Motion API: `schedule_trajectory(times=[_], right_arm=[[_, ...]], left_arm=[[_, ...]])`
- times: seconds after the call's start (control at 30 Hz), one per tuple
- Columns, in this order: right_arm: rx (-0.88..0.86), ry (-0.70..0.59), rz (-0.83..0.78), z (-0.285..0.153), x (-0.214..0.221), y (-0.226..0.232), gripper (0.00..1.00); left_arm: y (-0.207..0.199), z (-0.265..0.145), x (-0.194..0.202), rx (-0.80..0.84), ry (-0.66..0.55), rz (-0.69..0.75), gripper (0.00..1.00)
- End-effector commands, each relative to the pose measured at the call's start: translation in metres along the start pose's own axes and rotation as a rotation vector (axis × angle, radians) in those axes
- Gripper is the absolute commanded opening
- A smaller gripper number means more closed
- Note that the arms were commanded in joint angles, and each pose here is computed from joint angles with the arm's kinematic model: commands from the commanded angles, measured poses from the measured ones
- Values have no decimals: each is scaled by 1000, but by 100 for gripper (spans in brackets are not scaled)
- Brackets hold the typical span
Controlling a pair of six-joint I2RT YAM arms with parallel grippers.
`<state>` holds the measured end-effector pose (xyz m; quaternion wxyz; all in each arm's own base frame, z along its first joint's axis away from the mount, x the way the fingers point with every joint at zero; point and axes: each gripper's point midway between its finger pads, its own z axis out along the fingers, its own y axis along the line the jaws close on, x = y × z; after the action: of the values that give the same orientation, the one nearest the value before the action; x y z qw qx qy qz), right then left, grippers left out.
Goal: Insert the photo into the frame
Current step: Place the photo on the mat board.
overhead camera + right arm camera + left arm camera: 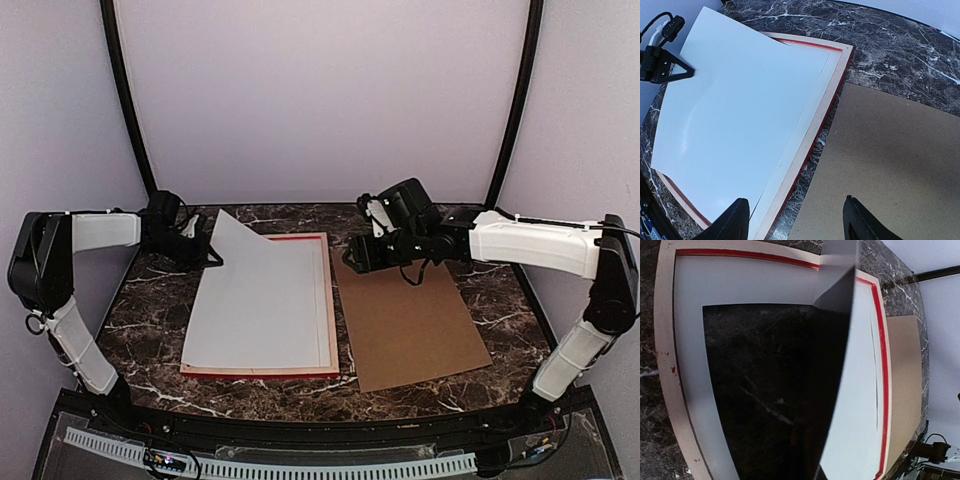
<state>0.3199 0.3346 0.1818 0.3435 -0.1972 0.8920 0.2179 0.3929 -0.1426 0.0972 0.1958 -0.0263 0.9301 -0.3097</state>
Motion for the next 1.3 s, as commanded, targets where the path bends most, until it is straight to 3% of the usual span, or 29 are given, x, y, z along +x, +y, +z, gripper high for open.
schedule_trajectory(times=[0.0, 0.7, 0.93, 1.13, 1.27], right_arm=[[0, -46, -2, -2, -15, 0, 64], [40, -36, -9, 2, -9, -8, 65], [55, -31, -11, 3, -7, -11, 65], [76, -30, -14, 1, -6, -15, 65], [85, -30, -15, 1, -5, -17, 65]], left_arm=[[-38, -24, -10, 150, -55, 20, 0], [-146, -93, -25, 612, -97, 20, 0], [-172, -112, -29, 647, -111, 57, 0], [-176, -114, -33, 657, -111, 55, 0], [-163, -101, -35, 581, -110, 58, 0]])
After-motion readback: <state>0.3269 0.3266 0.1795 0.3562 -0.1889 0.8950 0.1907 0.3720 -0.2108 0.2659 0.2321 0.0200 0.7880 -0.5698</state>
